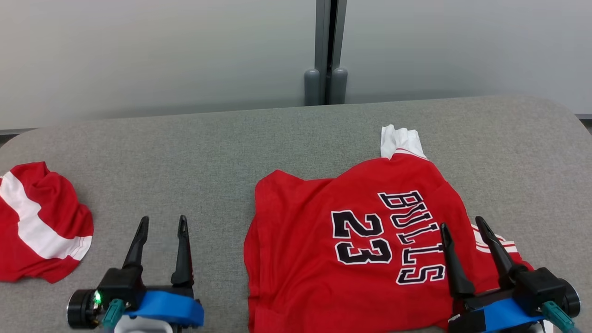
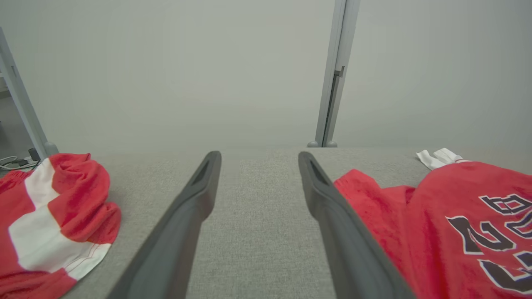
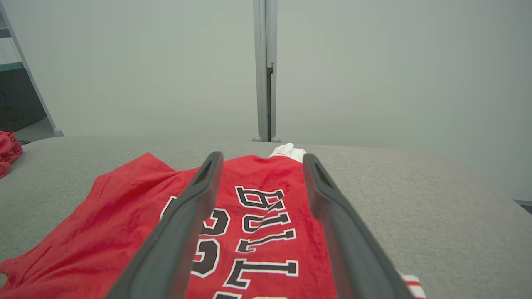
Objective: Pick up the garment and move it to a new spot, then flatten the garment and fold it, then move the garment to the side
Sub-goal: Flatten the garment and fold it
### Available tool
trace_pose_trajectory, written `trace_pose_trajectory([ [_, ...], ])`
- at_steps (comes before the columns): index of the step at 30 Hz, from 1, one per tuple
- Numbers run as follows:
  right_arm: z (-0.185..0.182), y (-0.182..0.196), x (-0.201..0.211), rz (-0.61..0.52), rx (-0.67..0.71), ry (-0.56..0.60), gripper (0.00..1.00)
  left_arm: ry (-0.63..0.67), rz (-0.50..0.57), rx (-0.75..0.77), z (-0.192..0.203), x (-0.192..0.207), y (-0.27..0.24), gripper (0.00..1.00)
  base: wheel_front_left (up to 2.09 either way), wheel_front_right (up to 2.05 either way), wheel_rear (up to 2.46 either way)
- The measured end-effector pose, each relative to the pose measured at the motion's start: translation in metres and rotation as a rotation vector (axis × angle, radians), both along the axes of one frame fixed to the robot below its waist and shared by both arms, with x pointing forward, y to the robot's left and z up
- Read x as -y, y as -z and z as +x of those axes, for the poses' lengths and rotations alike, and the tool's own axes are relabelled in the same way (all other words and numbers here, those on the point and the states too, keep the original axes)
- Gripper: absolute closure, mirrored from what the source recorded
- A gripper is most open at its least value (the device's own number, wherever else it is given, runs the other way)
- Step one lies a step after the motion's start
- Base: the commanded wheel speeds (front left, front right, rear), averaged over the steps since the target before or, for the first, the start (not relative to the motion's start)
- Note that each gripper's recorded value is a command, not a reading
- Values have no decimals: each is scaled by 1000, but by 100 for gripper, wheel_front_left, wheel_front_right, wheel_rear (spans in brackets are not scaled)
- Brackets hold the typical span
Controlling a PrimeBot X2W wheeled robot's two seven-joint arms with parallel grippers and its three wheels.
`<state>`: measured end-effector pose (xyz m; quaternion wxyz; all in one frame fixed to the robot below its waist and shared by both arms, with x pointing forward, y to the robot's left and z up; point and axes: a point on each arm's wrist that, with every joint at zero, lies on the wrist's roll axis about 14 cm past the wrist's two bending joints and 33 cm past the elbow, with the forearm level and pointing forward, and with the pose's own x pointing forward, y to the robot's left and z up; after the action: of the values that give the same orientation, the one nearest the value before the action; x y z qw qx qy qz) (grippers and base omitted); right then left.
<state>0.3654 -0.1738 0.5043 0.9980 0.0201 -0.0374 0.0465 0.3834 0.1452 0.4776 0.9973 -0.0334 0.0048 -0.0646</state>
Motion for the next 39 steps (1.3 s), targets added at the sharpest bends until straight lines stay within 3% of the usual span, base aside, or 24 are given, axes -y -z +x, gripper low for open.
trace_pose_trajectory([
  [7, 5, 3, 6, -4, -9, 16, 0, 128, 8, 38, 38, 39, -13, 0, 0, 0, 0],
  [13, 7, 8, 13, -5, -26, 37, 0, 230, 33, -20, 55, 71, 5, 0, 0, 0, 0],
  [29, 12, 14, 20, 0, -42, 64, 0, 366, 119, -358, 29, 97, 104, 0, 0, 0, 0],
  [37, 15, 17, 22, 11, -51, 71, 0, 403, 159, -440, 26, 102, 125, 0, 0, 0, 0],
  [38, 16, 16, 22, 11, -49, 72, 0, 408, 165, -448, 26, 103, 127, 5, 0, 0, 0],
  [39, 16, 16, 22, 11, -49, 72, 0, 415, 171, -453, 26, 103, 128, 22, 0, 0, 0],
])
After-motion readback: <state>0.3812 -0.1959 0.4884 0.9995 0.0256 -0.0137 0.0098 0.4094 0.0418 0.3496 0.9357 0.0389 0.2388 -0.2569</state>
